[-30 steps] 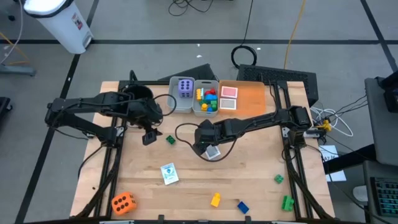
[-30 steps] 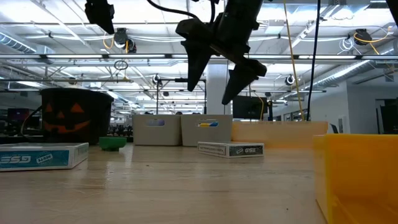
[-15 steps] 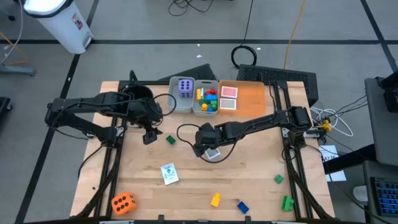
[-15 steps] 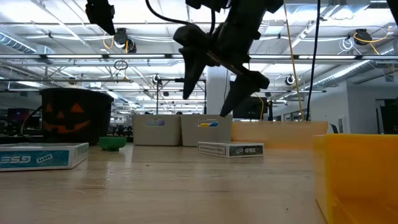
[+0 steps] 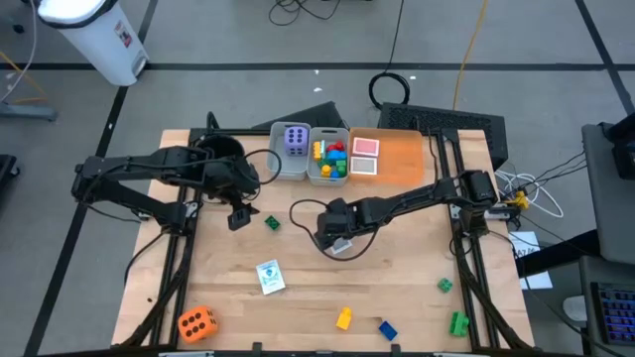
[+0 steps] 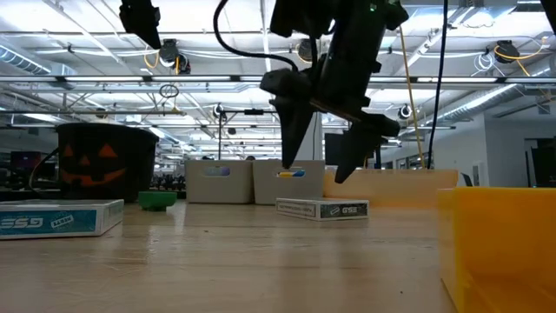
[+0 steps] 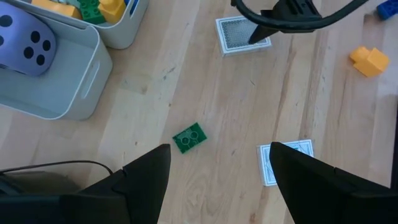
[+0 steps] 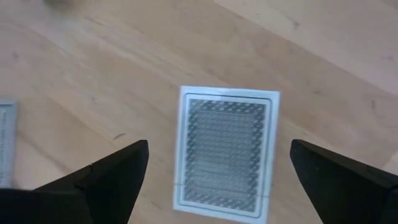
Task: Pick & Place Toys
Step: Put the black playing card into the orange bin
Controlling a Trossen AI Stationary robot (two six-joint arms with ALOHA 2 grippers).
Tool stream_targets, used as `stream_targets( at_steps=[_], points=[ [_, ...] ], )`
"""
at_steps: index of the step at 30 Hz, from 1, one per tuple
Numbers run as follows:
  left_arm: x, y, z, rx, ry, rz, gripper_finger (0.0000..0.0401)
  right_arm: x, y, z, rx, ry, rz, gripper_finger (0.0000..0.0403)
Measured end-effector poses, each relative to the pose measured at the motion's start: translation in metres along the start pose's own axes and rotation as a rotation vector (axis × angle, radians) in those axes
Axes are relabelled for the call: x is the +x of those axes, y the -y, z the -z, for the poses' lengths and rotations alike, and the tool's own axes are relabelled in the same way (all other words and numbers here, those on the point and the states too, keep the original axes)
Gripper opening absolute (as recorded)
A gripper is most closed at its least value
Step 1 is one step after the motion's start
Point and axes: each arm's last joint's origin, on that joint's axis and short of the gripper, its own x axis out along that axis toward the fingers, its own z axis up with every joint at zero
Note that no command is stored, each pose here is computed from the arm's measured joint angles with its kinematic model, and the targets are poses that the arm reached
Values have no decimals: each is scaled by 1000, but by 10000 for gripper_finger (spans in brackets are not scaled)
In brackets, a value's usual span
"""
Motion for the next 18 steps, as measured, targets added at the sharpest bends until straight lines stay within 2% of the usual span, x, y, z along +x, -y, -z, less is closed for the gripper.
stream_targets(
  at_steps=[5,10,18],
  points=[
    [0,0,0,1,1,-1,282,5,5,3,-2,-7,15,384],
    [0,0,0,2,1,-2,282,7,-1,4,-25,-2,-61,384],
    [0,0,0,0,2,-3,282,7,2,5,-28,10,-20,384]
  ],
)
